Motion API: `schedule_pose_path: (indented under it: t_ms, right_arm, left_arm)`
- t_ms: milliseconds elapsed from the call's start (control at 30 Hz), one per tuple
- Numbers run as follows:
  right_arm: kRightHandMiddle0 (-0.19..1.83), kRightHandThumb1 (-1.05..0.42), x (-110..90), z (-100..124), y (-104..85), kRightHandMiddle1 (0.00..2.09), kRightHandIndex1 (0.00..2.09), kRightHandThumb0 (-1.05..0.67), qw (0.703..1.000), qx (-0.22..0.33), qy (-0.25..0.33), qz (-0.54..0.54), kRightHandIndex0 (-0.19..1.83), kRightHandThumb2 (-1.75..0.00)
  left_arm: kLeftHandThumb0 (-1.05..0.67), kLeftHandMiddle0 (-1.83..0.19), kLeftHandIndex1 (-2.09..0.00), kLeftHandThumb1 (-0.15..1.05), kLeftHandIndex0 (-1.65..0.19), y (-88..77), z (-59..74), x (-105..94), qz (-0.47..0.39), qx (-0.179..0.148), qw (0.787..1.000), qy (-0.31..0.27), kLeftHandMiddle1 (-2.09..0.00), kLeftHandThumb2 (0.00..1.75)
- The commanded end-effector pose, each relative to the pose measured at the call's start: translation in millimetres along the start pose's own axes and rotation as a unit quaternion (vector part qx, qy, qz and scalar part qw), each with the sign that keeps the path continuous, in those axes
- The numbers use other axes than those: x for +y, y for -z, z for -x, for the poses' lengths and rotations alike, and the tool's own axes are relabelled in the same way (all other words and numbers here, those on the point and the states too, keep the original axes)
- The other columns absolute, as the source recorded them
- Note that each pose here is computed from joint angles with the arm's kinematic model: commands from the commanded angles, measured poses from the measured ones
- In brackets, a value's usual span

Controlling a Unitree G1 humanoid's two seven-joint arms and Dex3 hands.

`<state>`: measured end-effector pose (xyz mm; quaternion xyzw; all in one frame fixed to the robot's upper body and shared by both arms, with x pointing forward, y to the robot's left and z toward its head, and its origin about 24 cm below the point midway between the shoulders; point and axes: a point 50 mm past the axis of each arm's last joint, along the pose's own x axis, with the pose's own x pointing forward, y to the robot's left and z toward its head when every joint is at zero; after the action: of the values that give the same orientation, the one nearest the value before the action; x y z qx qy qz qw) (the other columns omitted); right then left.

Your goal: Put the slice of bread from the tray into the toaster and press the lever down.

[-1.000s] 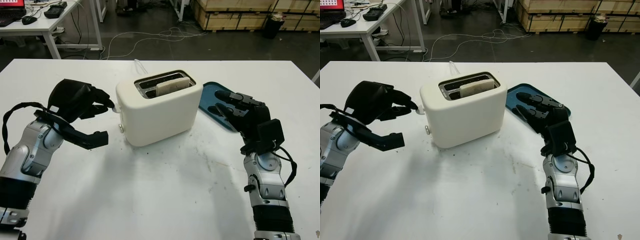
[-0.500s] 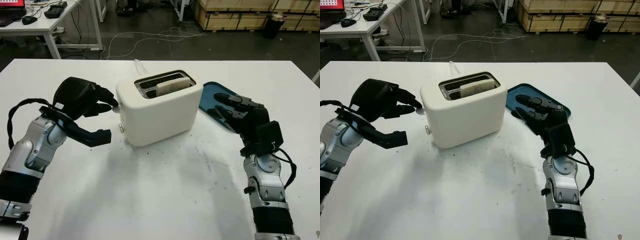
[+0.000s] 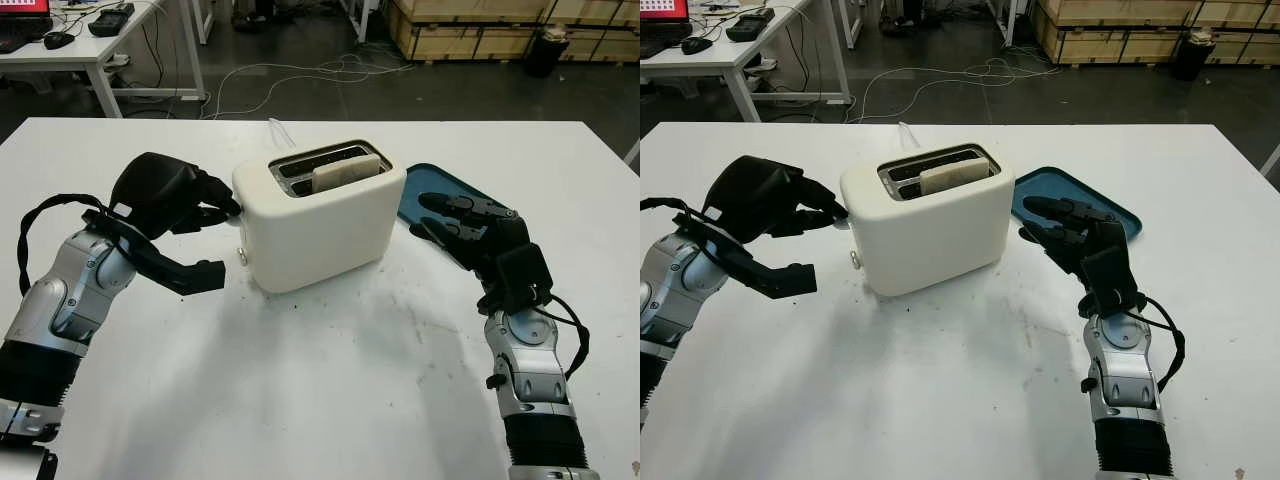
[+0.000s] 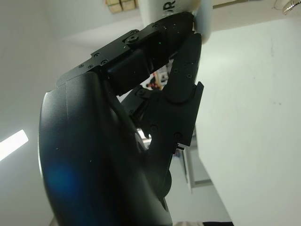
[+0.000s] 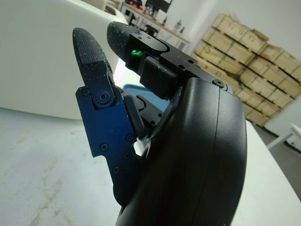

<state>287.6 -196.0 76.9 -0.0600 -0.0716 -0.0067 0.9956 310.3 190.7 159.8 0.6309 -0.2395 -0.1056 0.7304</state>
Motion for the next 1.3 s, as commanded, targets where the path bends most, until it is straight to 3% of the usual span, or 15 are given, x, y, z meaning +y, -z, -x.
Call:
schedule_pose_path:
  t_ms: [0, 767, 1267]
  right_arm:
    - [1.15, -0.85, -0.6, -0.8, -1.7, 0.00, 0.18, -0.54, 1.000, -0.001, 0.001, 0.001, 1.20, 0.00]
    - [1.15, -0.85, -0.5, 0.6, -3.0, 0.00, 0.22, -0.57, 1.000, -0.004, -0.001, -0.001, 1.18, 0.00]
    - [1.16, -0.84, -1.1, 0.5, -3.4, 0.00, 0.25, -0.57, 1.000, 0.000, 0.000, -0.004, 1.18, 0.00]
  left_arm:
    - [-0.34, -0.94, -0.08, 0.85, -1.32, -0.4, 2.4, -0.4, 0.003, 0.002, 1.000, 0.006, -1.57, 0.00]
    - [-0.33, -0.90, -0.07, 0.85, -1.33, 3.4, 1.4, -3.6, 0.004, 0.009, 1.000, 0.015, -1.64, 0.01]
    - [-0.32, -0.91, -0.06, 0.85, -1.34, -0.3, -3.1, -3.9, -0.002, -0.006, 1.000, 0.027, -1.60, 0.00]
